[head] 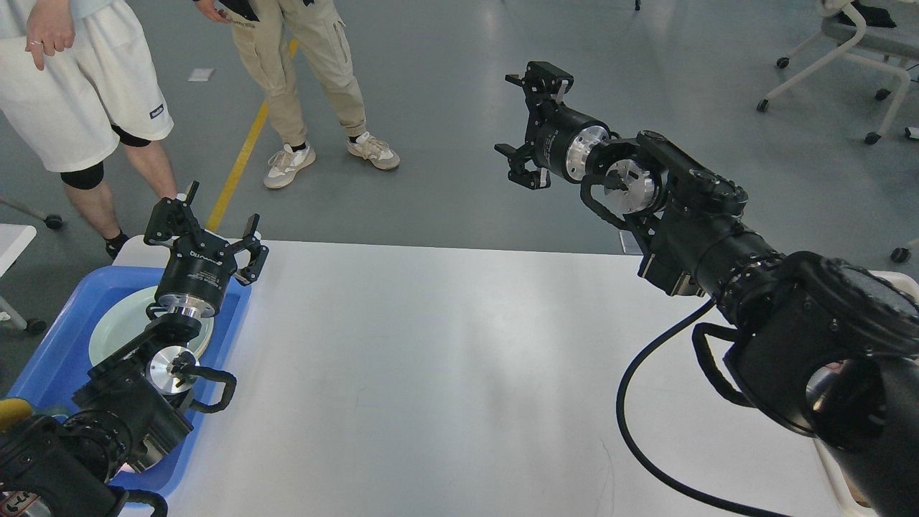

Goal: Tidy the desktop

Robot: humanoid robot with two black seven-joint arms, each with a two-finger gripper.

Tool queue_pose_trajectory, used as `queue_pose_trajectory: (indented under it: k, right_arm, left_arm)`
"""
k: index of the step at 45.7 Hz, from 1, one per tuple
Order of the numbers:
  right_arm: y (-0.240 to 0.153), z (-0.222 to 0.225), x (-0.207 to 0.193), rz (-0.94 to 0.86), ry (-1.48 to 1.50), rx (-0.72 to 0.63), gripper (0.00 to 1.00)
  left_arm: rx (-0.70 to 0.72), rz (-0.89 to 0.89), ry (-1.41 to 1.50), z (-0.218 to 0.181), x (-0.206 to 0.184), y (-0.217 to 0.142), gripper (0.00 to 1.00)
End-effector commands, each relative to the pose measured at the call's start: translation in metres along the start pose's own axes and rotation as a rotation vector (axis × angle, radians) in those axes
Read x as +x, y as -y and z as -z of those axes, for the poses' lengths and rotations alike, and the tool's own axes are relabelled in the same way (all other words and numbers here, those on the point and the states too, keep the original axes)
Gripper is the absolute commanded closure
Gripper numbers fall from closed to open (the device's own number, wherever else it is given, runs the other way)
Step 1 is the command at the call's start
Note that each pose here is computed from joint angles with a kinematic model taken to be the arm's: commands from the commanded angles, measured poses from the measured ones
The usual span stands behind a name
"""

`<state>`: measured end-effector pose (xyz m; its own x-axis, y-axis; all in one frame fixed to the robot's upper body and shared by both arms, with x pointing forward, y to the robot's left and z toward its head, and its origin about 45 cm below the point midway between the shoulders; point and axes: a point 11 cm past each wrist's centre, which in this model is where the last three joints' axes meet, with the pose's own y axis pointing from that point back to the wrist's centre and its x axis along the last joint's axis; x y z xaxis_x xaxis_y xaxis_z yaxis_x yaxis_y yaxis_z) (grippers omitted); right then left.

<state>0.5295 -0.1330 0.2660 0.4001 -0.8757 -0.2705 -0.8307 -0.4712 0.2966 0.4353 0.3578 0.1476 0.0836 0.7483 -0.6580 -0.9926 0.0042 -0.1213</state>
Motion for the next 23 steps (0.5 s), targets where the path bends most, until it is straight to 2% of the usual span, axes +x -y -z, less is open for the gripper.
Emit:
queue_pose_trajectory:
  k: [1, 9, 16, 23]
  right_arm:
    - [-0.002, -0.009, 0.005, 0.0, 0.051, 0.001, 0.0]
    - [-0.004, -0.006, 0.011, -0.002, 0.036, 0.002, 0.0]
    - [-0.018, 0.004, 0.046, -0.065, 0.024, 0.018, 0.0]
    - [-0.029, -0.004, 0.07, -0.111, 0.038, 0.01, 0.0]
  left_arm:
    - [0.001, 0.001, -0.001, 0.001, 0.0, 0.0, 0.04]
    - [0.001, 0.001, -0.001, 0.001, 0.0, 0.0, 0.04]
    - [0.0, 0.001, 0.0, 0.0, 0.0, 0.0, 0.04]
    - [0.0, -0.001, 0.001, 0.0, 0.0, 0.0, 0.04]
